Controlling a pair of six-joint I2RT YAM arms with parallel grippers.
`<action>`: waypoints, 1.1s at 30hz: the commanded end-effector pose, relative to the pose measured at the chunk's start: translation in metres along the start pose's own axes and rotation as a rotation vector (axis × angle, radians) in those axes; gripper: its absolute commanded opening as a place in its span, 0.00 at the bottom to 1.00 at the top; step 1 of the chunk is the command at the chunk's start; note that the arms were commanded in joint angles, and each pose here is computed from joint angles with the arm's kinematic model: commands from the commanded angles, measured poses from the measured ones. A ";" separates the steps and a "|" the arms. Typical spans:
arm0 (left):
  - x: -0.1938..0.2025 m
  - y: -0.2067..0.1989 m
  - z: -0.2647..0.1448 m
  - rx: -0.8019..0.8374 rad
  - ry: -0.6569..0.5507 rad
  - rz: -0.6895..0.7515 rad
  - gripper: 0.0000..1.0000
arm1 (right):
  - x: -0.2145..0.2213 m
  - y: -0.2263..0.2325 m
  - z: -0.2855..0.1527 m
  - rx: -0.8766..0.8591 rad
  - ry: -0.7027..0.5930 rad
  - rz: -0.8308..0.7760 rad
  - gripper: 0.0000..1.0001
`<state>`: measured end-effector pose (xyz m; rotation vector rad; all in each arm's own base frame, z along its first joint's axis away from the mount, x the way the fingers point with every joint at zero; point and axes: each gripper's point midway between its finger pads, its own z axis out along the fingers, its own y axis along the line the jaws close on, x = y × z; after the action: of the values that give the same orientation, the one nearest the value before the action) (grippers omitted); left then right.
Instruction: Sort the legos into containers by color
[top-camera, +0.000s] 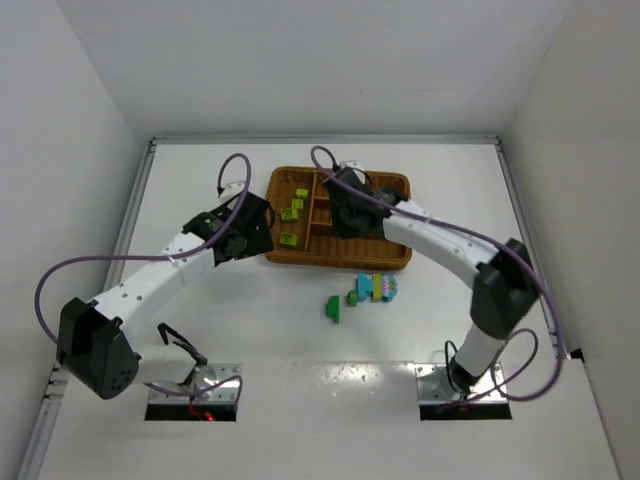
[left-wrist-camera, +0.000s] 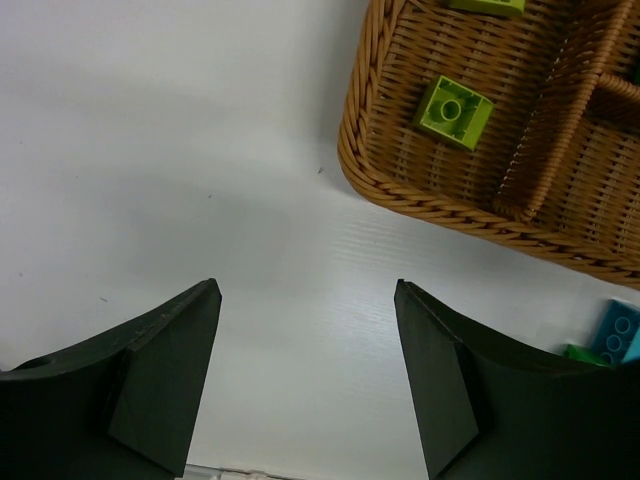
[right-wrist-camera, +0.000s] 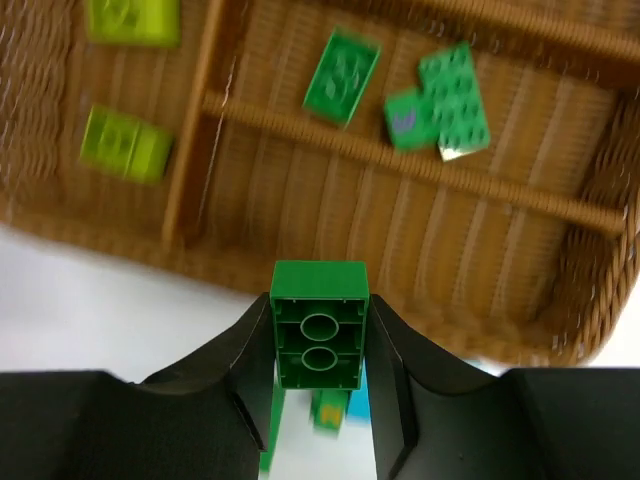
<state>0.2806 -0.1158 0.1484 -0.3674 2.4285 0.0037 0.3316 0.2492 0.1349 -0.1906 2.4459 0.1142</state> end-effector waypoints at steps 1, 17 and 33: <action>-0.009 -0.004 -0.009 0.023 -0.039 -0.011 0.77 | -0.035 -0.016 0.025 0.056 -0.024 0.020 0.35; -0.016 0.008 -0.016 -0.026 -0.061 -0.004 0.77 | -0.075 -0.051 0.099 0.071 0.007 0.120 0.70; -0.015 0.021 -0.015 -0.069 -0.087 -0.039 0.77 | 0.116 0.006 -0.019 -0.196 0.158 0.133 0.73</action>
<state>0.2766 -0.0957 0.1609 -0.4163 2.3694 0.0896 0.2595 0.2119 0.0817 -0.1366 2.5743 0.2614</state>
